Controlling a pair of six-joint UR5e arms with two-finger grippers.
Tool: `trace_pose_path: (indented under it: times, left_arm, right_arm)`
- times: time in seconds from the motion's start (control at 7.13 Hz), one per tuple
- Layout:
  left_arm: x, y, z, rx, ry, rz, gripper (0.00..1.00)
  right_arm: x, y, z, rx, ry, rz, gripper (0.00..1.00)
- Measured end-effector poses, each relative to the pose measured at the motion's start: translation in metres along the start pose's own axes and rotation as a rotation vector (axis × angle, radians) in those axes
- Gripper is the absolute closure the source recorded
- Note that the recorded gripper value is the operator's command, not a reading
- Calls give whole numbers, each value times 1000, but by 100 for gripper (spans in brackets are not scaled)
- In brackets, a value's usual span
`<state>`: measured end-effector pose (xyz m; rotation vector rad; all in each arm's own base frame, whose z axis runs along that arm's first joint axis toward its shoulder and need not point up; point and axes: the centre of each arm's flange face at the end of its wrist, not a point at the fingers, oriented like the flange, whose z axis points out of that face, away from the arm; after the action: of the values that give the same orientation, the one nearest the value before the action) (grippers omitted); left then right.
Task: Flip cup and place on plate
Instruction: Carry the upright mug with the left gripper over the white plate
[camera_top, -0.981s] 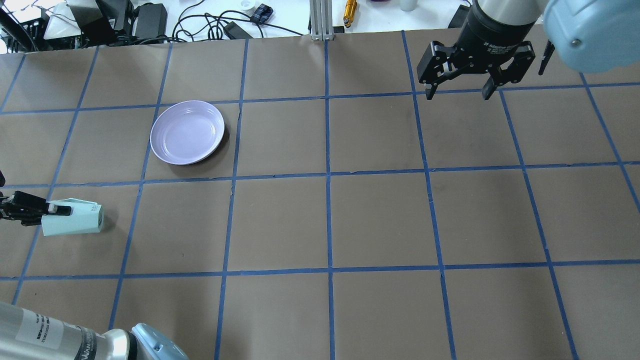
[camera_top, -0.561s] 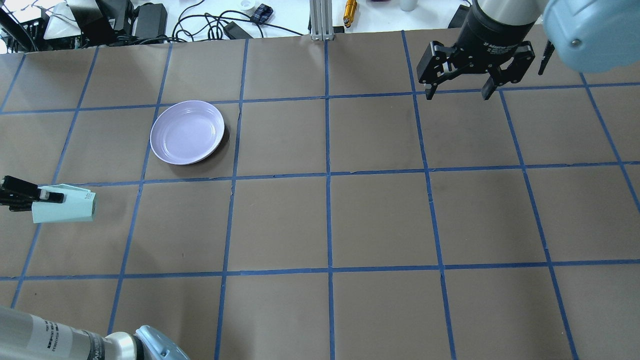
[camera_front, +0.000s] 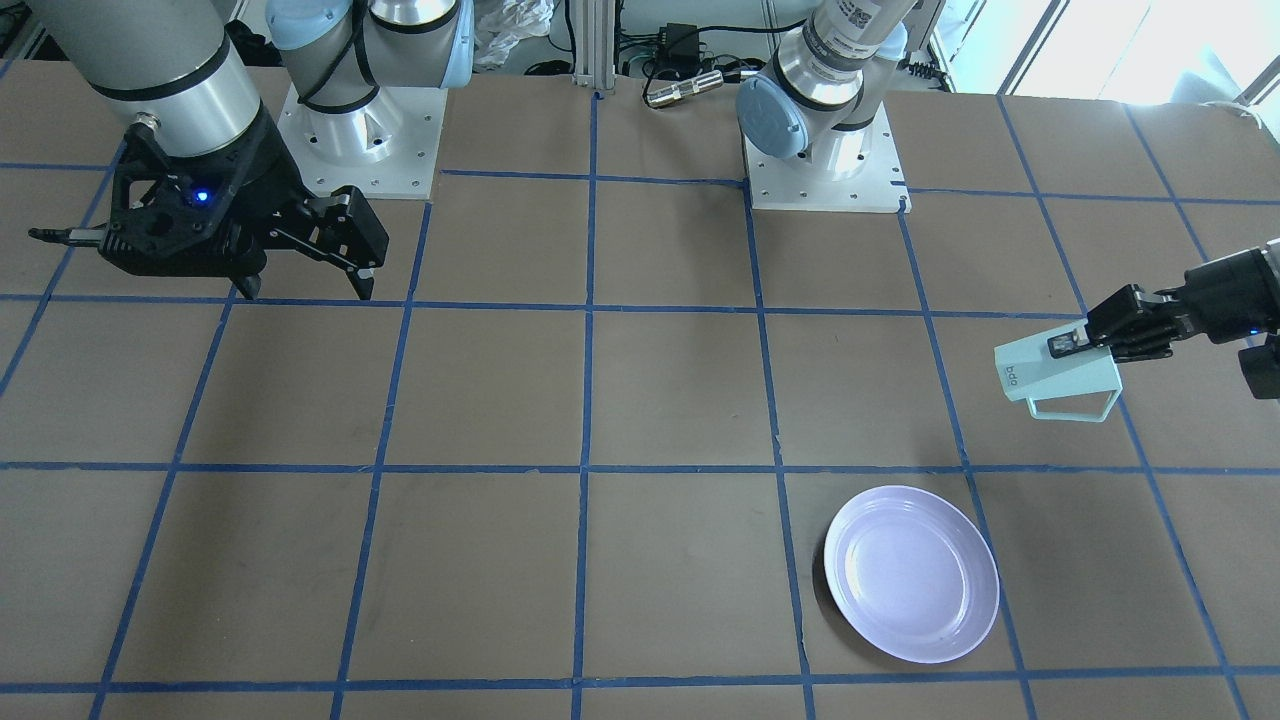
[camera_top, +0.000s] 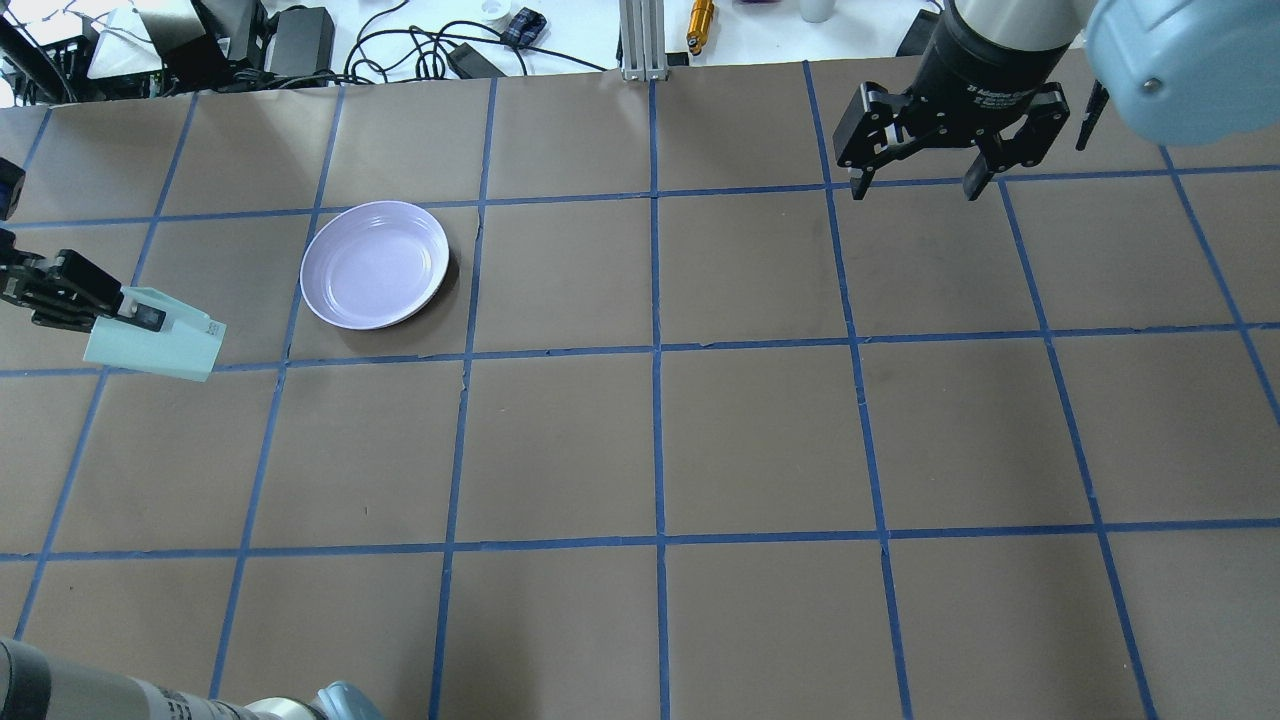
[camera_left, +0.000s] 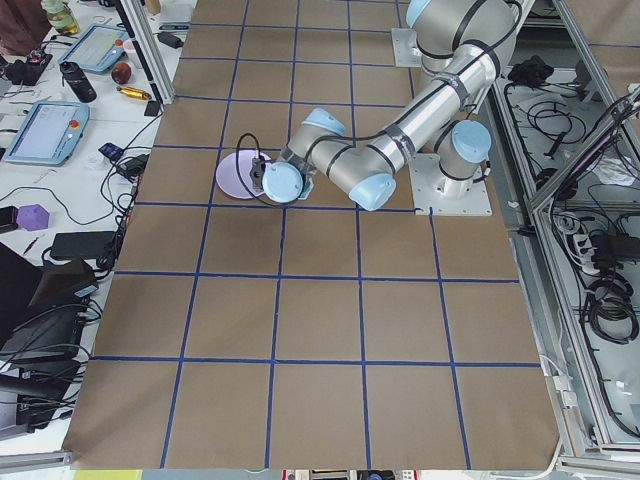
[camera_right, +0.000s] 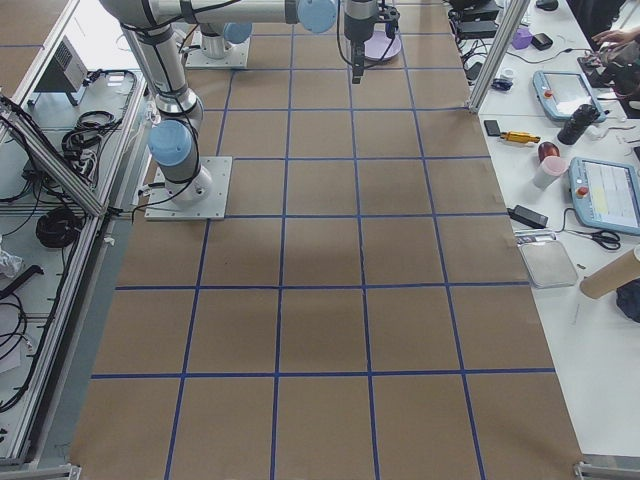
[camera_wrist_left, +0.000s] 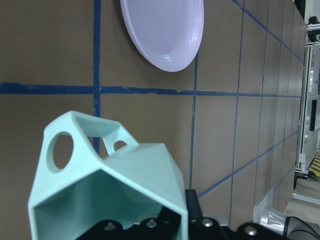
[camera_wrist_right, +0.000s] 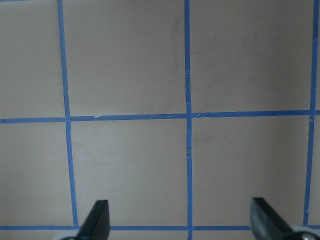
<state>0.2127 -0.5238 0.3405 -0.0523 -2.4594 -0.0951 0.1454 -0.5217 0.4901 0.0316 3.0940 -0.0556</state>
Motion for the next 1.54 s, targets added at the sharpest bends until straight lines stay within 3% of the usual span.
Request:
trace_pose_path:
  times: [0.42, 0.7, 1.12, 1.54]
  left_arm:
    - [82, -54, 45, -62, -264, 83, 100]
    - [112, -77, 77, -97, -385, 163, 100]
    - [134, -96, 113, -136, -483, 254, 100]
    - [129, -110, 139, -142, -502, 290, 100]
  right_arm:
    - [0, 0, 0, 0, 0, 0, 0]
    - [0, 0, 0, 0, 0, 0, 0]
    - [0, 0, 0, 0, 0, 0, 0]
    - [0, 0, 0, 0, 1, -1, 0]
